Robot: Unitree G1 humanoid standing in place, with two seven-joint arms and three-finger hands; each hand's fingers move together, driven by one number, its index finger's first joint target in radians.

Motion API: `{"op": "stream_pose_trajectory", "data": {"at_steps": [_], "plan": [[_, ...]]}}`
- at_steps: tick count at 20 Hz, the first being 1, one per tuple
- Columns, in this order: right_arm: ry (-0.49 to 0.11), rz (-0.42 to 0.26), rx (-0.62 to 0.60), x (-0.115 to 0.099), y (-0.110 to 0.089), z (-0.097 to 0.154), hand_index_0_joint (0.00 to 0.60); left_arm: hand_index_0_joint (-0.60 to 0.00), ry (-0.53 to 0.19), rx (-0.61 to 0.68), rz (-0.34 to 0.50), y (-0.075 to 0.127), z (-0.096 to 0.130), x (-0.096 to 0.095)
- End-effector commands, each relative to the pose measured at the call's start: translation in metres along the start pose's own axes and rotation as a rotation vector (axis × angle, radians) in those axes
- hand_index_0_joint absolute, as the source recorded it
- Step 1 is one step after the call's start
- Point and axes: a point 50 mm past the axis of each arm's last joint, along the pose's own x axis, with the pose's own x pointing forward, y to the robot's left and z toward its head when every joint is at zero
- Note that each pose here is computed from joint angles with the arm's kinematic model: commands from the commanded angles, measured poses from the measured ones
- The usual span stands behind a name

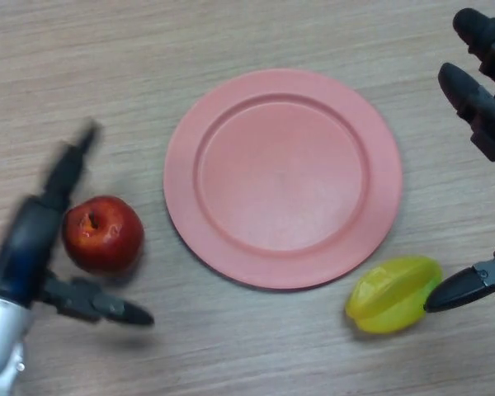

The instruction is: Pick up the red apple and place it on the plate

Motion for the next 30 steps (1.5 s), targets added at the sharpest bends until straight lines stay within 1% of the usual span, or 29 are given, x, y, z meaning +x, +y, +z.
{"op": "stream_pose_trajectory", "data": {"at_steps": [1, 2, 3, 4, 5, 7, 8, 9, 10, 11, 12, 13, 14, 15, 16, 17, 18, 19, 20, 21, 22, 24, 25, 26, 27, 28, 29, 30], "plan": [[-0.191, -0.018, -0.089, -0.004, -0.004, 0.030, 0.000, -0.200, -0.113, 0.071, 0.044, 0.020, 0.015, -0.003], [-0.193, -0.018, -0.091, -0.004, -0.004, 0.031, 0.000, -0.300, -0.096, 0.073, 0.025, 0.018, 0.014, -0.005], [-0.195, -0.019, -0.094, -0.005, -0.005, 0.032, 0.000, -0.450, -0.055, 0.082, 0.009, 0.017, 0.012, -0.008], [-0.196, -0.021, -0.096, -0.005, -0.005, 0.033, 0.000, -0.549, -0.022, 0.094, 0.009, 0.018, 0.016, -0.012], [-0.192, -0.026, -0.101, -0.006, -0.006, 0.032, 0.000, -0.600, -0.010, 0.124, 0.016, 0.021, 0.029, -0.017], [-0.186, -0.037, -0.104, -0.008, -0.007, 0.034, 0.000, -0.600, -0.030, 0.193, 0.015, 0.025, 0.046, -0.021], [-0.184, -0.041, -0.106, -0.009, -0.008, 0.034, 0.000, -0.600, -0.041, 0.205, 0.001, 0.025, 0.052, -0.022], [-0.192, -0.053, -0.113, -0.012, -0.009, 0.035, 0.000, -0.600, -0.061, 0.217, -0.027, 0.025, 0.064, -0.023], [-0.195, -0.058, -0.119, -0.013, -0.009, 0.036, 0.000, -0.600, -0.073, 0.222, -0.030, 0.026, 0.073, -0.023], [-0.202, -0.063, -0.134, -0.016, -0.011, 0.038, 0.000, -0.600, -0.106, 0.205, -0.028, 0.026, 0.087, -0.020], [-0.203, -0.068, -0.139, -0.017, -0.012, 0.038, 0.000, -0.600, -0.148, 0.210, -0.029, 0.024, 0.095, -0.016], [-0.200, -0.072, -0.145, -0.019, -0.013, 0.039, 0.000, -0.600, -0.206, 0.185, -0.065, 0.018, 0.105, -0.008], [-0.201, -0.074, -0.143, -0.020, -0.013, 0.040, 0.000, -0.600, -0.207, 0.134, -0.087, 0.012, 0.109, 0.000], [-0.208, -0.079, -0.147, -0.023, -0.013, 0.041, 0.000, -0.600, -0.217, 0.080, -0.087, 0.004, 0.116, 0.014], [-0.210, -0.082, -0.150, -0.024, -0.014, 0.041, 0.000, -0.600, -0.267, 0.082, -0.082, -0.002, 0.121, 0.022], [-0.209, -0.087, -0.157, -0.026, -0.016, 0.041, 0.000, -0.600, -0.319, 0.091, -0.069, -0.014, 0.127, 0.033], [-0.209, -0.091, -0.164, -0.026, -0.017, 0.041, 0.000, -0.600, -0.354, 0.099, -0.053, -0.020, 0.130, 0.041], [-0.207, -0.096, -0.171, -0.028, -0.019, 0.040, 0.000, -0.600, -0.380, 0.060, -0.054, -0.032, 0.130, 0.051], [-0.205, -0.101, -0.177, -0.028, -0.020, 0.040, 0.000, -0.600, -0.407, 0.135, -0.051, -0.040, 0.129, 0.058], [-0.205, -0.107, -0.190, -0.029, -0.021, 0.040, 0.000, -0.600, -0.462, 0.341, -0.071, -0.055, 0.123, 0.069], [-0.204, -0.111, -0.196, -0.030, -0.022, 0.040, 0.000, -0.600, -0.466, 0.358, -0.055, -0.055, 0.124, 0.073], [-0.202, -0.116, -0.201, -0.031, -0.024, 0.039, 0.000, -0.402, -0.457, 0.341, -0.043, -0.055, 0.123, 0.074], [-0.199, -0.122, -0.207, -0.031, -0.025, 0.038, 0.000, -0.252, -0.430, 0.314, -0.032, -0.056, 0.121, 0.075], [-0.196, -0.128, -0.211, -0.032, -0.026, 0.037, 0.000, -0.152, -0.397, 0.303, -0.028, -0.057, 0.119, 0.075], [-0.185, -0.136, -0.212, -0.033, -0.028, 0.036, 0.000, -0.002, -0.325, 0.315, -0.030, -0.061, 0.114, 0.073], [-0.183, -0.135, -0.213, -0.033, -0.028, 0.036, 0.000, 0.000, -0.329, 0.324, -0.018, -0.059, 0.115, 0.071], [-0.181, -0.133, -0.216, -0.032, -0.029, 0.038, 0.000, 0.000, -0.346, 0.326, 0.024, -0.051, 0.121, 0.065], [-0.180, -0.132, -0.217, -0.031, -0.029, 0.038, 0.000, 0.000, -0.357, 0.326, 0.049, -0.047, 0.124, 0.062]]}}
